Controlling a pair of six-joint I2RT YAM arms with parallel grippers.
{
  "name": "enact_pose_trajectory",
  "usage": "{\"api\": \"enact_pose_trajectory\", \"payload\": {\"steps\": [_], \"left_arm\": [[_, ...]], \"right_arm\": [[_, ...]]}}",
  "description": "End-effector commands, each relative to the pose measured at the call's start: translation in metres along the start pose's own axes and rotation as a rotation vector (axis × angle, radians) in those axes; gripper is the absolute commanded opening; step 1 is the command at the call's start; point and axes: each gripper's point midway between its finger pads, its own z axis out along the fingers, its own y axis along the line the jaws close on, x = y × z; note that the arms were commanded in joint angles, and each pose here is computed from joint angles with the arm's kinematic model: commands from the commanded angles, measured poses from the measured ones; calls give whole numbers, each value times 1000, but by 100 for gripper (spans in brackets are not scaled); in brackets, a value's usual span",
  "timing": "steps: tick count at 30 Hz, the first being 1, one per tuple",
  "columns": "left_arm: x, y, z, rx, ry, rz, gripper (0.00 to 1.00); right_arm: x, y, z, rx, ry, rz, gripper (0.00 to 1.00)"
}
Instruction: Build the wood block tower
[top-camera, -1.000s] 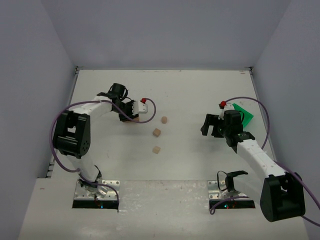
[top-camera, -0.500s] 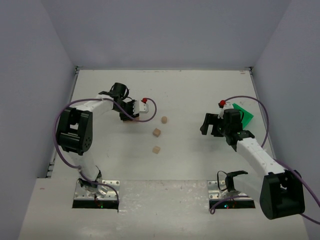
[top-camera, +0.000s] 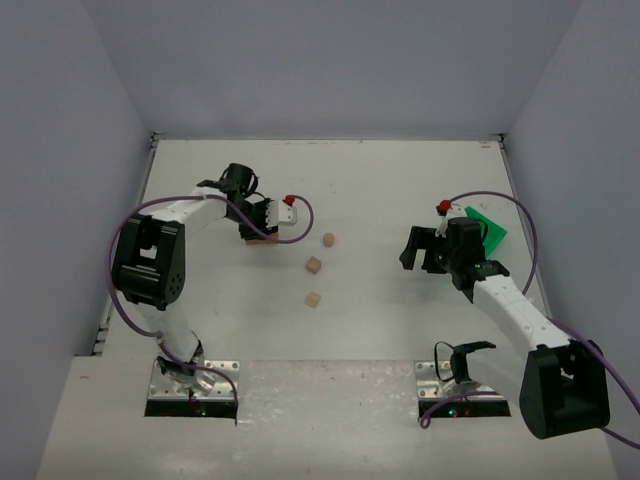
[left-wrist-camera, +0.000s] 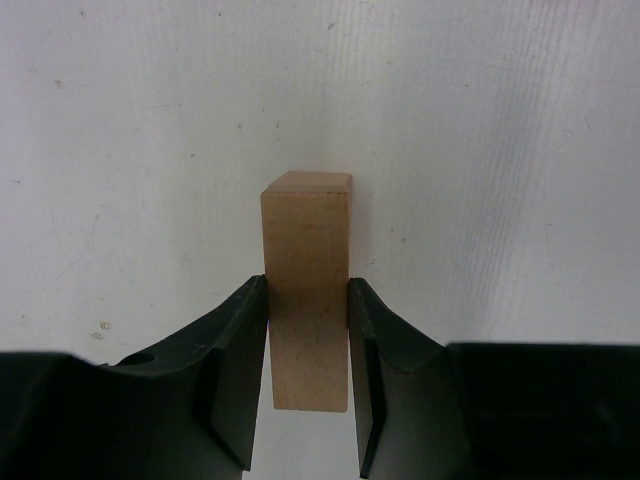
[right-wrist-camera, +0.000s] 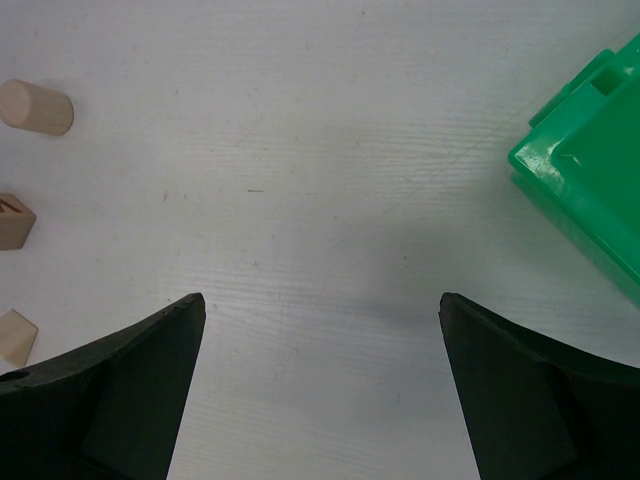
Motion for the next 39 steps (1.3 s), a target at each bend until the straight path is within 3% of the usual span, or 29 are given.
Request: {"api": "enact_pose_trajectory", "payload": {"steps": [1,39], "left_arm": [[-4,11,-7,-20,-33,27,11],[-3,14,0,-9,-54,16,20]], "right_arm": [[-27,8,-4,-22,-69,-18,99],[-32,8,-7,-16,-89,-19,99]]}}
